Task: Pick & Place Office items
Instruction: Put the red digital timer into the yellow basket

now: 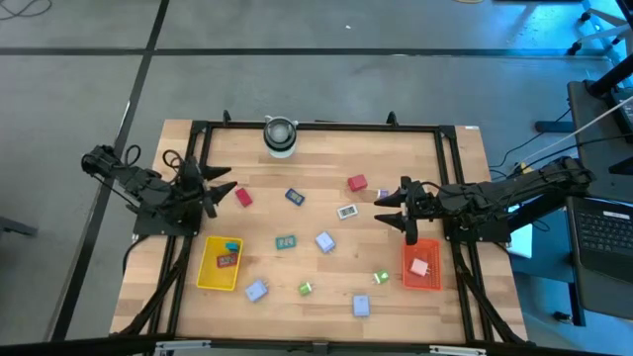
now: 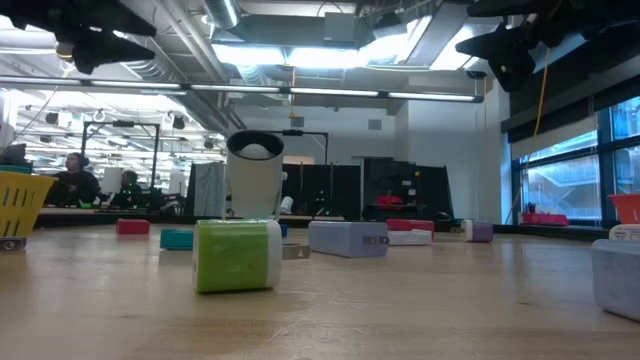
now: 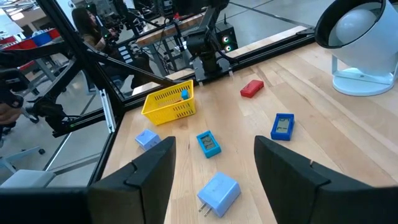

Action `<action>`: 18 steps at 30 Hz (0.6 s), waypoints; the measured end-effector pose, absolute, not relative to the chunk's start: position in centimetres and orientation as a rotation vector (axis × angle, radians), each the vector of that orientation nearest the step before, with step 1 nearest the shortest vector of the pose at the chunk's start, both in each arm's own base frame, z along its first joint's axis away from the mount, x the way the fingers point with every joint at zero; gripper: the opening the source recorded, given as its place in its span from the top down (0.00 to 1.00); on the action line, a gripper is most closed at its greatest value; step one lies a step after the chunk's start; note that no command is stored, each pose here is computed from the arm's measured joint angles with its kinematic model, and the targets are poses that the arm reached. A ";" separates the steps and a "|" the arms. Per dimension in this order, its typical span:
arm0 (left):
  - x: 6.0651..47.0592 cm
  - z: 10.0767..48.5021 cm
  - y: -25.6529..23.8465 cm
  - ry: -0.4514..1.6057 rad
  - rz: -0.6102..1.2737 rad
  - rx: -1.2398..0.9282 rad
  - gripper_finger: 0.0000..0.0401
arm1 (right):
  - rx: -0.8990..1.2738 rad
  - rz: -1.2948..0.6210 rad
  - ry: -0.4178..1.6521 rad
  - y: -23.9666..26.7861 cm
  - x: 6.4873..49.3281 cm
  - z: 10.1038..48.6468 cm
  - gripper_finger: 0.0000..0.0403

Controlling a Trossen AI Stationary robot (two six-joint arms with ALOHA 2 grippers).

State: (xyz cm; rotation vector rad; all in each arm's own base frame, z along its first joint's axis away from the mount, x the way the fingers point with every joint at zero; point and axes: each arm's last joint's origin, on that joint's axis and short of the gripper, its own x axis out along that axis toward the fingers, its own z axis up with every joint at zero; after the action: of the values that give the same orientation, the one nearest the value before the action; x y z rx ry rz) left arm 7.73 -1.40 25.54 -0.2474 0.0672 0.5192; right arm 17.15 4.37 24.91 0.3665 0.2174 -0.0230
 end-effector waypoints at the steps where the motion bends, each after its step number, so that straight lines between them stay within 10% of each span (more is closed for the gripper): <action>1: 7.7 25.5 -1.3 0.065 0.530 -0.252 0.40 | 0.367 -0.023 0.217 4.4 17.2 24.9 0.46; 18: 8.1 24.8 0.7 0.224 0.676 -0.482 0.40 | 0.366 -0.023 0.217 4.4 17.2 24.9 0.46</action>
State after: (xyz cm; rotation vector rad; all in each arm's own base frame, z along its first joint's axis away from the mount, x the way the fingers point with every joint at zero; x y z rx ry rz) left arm 8.09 0.73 24.82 -0.4816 0.2238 0.6764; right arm 17.15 4.37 24.92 0.3657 0.2168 -0.0235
